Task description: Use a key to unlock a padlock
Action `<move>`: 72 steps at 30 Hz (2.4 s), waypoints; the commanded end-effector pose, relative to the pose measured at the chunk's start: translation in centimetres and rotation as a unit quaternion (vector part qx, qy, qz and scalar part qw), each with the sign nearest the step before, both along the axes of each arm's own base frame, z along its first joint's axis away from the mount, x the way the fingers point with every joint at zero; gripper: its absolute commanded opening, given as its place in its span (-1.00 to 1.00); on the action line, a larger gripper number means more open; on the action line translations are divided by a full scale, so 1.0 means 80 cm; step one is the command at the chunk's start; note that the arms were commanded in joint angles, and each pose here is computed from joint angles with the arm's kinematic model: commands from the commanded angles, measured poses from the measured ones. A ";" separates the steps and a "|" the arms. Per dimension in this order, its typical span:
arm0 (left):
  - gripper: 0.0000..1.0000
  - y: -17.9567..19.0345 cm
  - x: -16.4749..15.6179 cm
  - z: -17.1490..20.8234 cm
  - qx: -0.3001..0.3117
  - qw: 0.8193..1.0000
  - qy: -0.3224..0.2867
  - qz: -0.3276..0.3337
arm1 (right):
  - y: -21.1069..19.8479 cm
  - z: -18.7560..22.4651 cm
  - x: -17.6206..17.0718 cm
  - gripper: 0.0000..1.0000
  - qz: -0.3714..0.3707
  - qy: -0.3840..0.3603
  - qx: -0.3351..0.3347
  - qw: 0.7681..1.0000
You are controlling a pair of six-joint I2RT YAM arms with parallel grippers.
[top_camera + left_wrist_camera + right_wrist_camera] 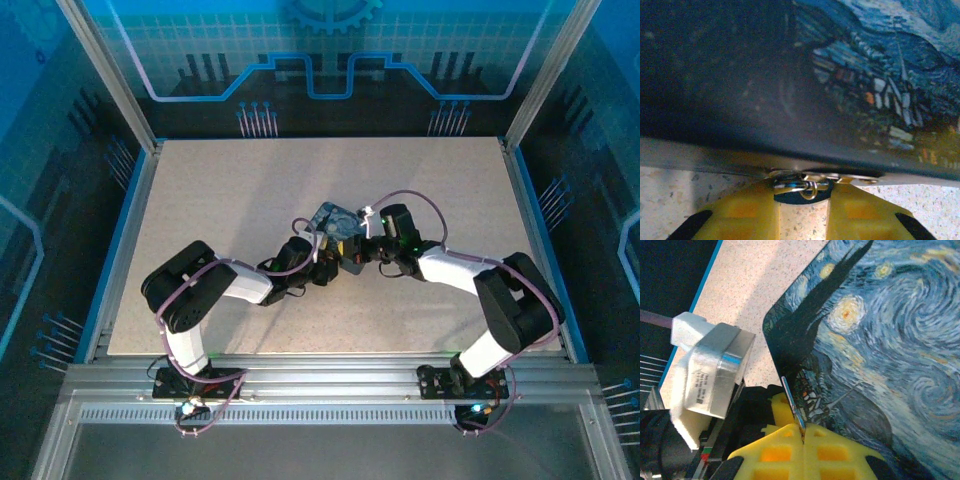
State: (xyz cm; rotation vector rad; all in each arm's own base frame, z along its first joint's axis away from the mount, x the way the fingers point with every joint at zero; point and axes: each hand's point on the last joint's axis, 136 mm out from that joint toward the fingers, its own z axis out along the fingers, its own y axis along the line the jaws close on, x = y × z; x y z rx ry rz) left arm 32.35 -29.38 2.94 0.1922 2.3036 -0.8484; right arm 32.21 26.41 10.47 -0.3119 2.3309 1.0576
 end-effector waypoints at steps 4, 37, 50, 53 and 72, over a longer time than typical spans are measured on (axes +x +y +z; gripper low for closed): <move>-0.62 -0.014 -0.010 0.037 -0.049 0.999 0.020 -0.005 | -0.013 0.073 -0.009 -0.99 0.006 -0.100 -0.014 0.995; -0.70 -0.008 -0.052 0.095 -0.175 0.967 0.173 0.059 | -0.020 -0.025 -0.110 -1.00 -0.007 -0.170 -0.100 0.980; -0.73 -0.004 -0.054 0.096 -0.176 0.967 0.171 0.064 | 0.001 -0.024 -0.097 -1.00 0.005 -0.177 -0.092 0.980; -0.73 -0.005 -0.054 0.097 -0.176 0.967 0.170 0.063 | 0.000 -0.022 -0.095 -1.00 0.000 -0.179 -0.093 0.980; -0.73 -0.004 -0.054 0.094 -0.174 0.967 0.172 0.065 | 0.006 -0.020 -0.088 -1.00 -0.005 -0.177 -0.088 0.980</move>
